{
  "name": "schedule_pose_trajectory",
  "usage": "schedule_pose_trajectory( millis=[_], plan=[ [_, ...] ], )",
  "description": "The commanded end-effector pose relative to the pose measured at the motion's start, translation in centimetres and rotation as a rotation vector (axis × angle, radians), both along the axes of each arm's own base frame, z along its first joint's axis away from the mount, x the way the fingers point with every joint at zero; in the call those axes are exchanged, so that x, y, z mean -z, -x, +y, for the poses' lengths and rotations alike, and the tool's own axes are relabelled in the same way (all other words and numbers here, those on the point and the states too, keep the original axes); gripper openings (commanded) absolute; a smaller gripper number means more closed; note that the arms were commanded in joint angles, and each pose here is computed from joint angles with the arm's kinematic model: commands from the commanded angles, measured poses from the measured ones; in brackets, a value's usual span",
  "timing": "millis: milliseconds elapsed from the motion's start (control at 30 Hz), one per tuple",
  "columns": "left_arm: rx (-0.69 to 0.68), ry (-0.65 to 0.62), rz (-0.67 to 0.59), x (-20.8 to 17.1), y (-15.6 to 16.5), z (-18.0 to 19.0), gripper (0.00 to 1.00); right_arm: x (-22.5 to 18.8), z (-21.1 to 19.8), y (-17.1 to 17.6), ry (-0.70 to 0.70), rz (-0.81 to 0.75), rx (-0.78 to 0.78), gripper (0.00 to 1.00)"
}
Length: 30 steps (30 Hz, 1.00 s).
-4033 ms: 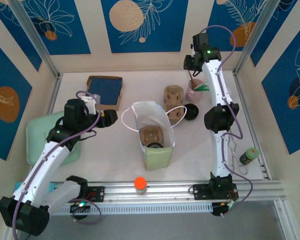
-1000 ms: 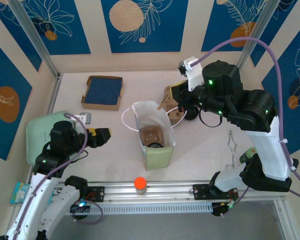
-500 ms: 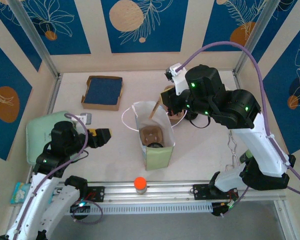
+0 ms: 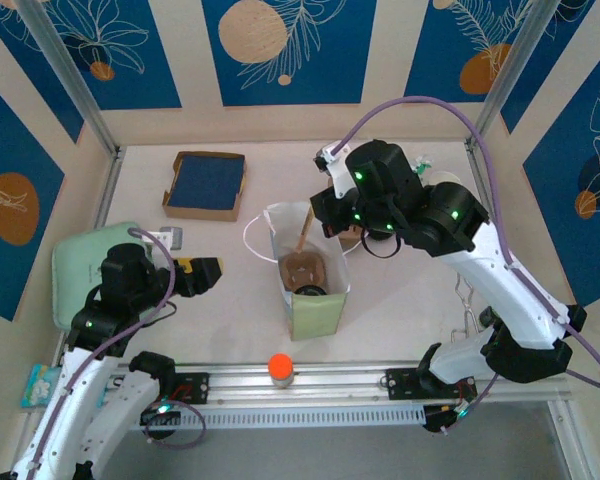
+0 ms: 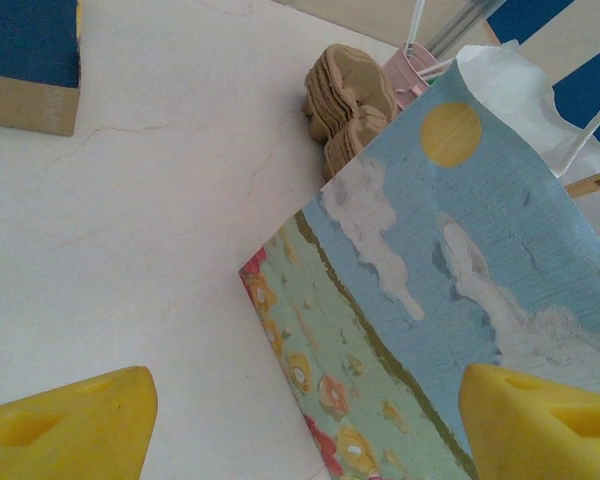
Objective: Pack the takeout coffee
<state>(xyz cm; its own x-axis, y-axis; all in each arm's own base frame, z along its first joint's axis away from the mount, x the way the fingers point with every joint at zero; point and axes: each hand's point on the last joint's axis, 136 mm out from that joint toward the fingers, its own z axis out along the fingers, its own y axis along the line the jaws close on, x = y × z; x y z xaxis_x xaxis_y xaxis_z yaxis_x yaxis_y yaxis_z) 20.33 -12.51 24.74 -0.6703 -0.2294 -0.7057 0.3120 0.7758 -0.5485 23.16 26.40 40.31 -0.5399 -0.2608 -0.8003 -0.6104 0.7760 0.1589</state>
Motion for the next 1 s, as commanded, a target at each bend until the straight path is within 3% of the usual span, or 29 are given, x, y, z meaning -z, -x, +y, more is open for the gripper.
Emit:
schedule_pose_trajectory(
  millis=[0,767,800,867,967],
  plan=[
    [-0.001,0.016,0.0,0.0,0.0,0.0,0.79,0.1,0.7,-0.3,-0.065,0.028,-0.01,0.0],
    [0.006,0.023,0.001,0.2,-0.6,-0.3,0.79,7.7,1.3,-3.2,-0.074,0.215,0.034,0.0],
    [0.008,0.024,0.001,0.2,-0.7,-0.4,0.79,8.0,1.3,-3.2,-0.072,0.224,0.037,0.02],
    [0.009,0.023,0.003,0.2,-0.7,-0.4,0.79,8.3,1.5,-3.2,-0.067,0.236,0.026,0.17],
    [0.013,0.022,0.003,0.3,-0.9,-0.5,0.79,8.2,1.6,-3.1,-0.06,0.243,0.017,0.5]
  ],
)
